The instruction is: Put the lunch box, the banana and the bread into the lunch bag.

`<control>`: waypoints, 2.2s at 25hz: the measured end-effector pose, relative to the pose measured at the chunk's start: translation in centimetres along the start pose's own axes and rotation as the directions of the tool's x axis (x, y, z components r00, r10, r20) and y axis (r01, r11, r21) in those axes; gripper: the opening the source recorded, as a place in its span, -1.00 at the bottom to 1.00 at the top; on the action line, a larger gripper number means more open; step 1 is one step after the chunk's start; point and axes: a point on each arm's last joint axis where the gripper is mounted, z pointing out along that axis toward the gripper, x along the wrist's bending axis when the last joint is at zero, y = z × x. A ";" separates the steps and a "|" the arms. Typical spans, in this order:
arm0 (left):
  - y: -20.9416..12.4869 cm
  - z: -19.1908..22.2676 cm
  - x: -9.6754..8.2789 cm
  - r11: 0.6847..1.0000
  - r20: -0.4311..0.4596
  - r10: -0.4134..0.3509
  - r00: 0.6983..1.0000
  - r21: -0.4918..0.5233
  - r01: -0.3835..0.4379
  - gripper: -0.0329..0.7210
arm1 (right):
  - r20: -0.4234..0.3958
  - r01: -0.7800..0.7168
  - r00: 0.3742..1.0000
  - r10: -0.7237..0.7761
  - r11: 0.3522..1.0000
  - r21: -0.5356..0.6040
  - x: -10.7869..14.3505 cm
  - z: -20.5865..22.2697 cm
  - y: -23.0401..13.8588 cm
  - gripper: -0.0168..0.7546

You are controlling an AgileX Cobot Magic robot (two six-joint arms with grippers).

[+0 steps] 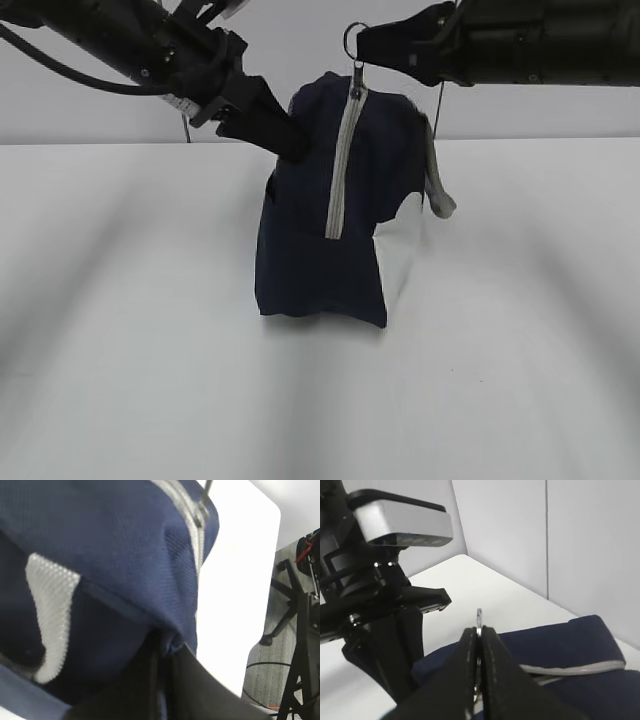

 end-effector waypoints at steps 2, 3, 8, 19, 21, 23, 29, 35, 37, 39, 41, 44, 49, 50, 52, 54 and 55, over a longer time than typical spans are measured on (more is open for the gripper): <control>0.1 0.1 0.0 1.000 0.004 -0.004 1.000 -0.005 0.004 -0.91 | 0.013 0.006 1.000 -0.006 1.000 -0.009 -0.5 -0.1 0.3 -1.00; 0.1 0.2 0.0 1.000 0.007 -0.007 1.000 -0.008 0.007 -0.91 | 0.019 -0.002 1.000 0.002 1.000 -0.013 -0.8 -0.3 0.4 -1.00; -0.1 1.0 0.5 0.999 0.046 -0.044 0.998 -0.022 0.045 -0.91 | 0.014 -0.031 0.999 0.031 0.999 -0.017 -2.2 -0.3 0.4 -1.00; -0.1 1.3 0.7 0.998 0.050 -0.046 0.998 -0.034 0.048 -0.91 | 0.008 -0.067 0.998 0.066 0.998 0.016 -4.7 2.0 0.9 -1.00; -0.1 1.3 0.7 0.999 0.047 -0.042 0.998 -0.030 0.044 -0.91 | -0.006 -0.080 0.997 0.080 0.996 0.031 -5.7 2.8 0.4 -1.00; -0.1 1.3 0.8 0.999 0.046 -0.042 0.998 -0.029 0.043 -0.91 | -0.032 -0.105 0.994 0.106 0.994 0.035 -6.6 3.3 -0.1 -1.00; -0.1 1.3 0.9 0.998 0.039 -0.042 0.998 -0.034 0.044 -0.91 | -0.026 -0.126 0.992 0.126 0.992 0.026 -8.8 2.5 0.3 -1.00; 0.0 1.3 0.9 0.999 0.032 -0.028 0.999 -0.043 0.030 -0.91 | -0.040 -0.129 0.991 0.130 0.991 0.033 -9.5 2.2 0.6 -1.00; 0.0 1.3 0.9 0.999 0.031 -0.020 0.999 -0.041 0.021 -0.91 | -0.042 -0.136 0.990 0.138 0.990 0.034 -9.9 2.6 0.4 -1.00; -0.1 1.3 0.9 0.999 0.030 -0.012 0.999 -0.041 0.014 -0.91 | -0.043 -0.151 0.987 0.152 0.988 0.037 -10.4 3.0 0.0 -1.00; -0.1 1.4 0.9 0.999 0.031 -0.005 1.000 -0.034 0.006 -0.91 | -0.040 -0.165 0.985 0.166 0.986 0.035 -11.0 3.5 -0.4 -1.00; -0.2 1.4 0.9 1.000 0.031 0.007 1.000 -0.031 -0.006 -0.91 | -0.035 -0.184 0.982 0.185 0.983 0.031 -11.8 4.2 -0.9 -1.00; -0.2 1.4 0.9 0.999 0.031 0.020 0.999 -0.026 -0.019 -0.91 | -0.010 -0.190 0.982 0.190 0.982 0.017 -13.2 5.1 -1.1 -1.00; -0.2 1.4 0.9 0.999 0.031 0.023 0.999 -0.026 -0.022 -0.91 | -0.009 -0.194 0.981 0.194 0.981 0.014 -13.4 5.2 -1.2 -1.00; -0.2 1.4 1.0 0.999 0.029 0.030 0.999 -0.028 -0.029 -0.91 | -0.008 -0.197 0.980 0.197 0.980 0.004 -13.9 5.7 -1.2 -1.00; -0.2 1.4 1.0 0.999 0.028 0.032 0.999 -0.028 -0.031 -0.91 | -0.007 -0.211 0.978 0.211 0.978 0.001 -14.4 6.2 -1.7 -1.00; -0.2 1.4 1.0 0.999 0.028 0.033 0.999 -0.028 -0.032 -0.91 | -0.007 -0.214 0.977 0.214 0.977 -0.002 -14.7 6.4 -1.8 -1.00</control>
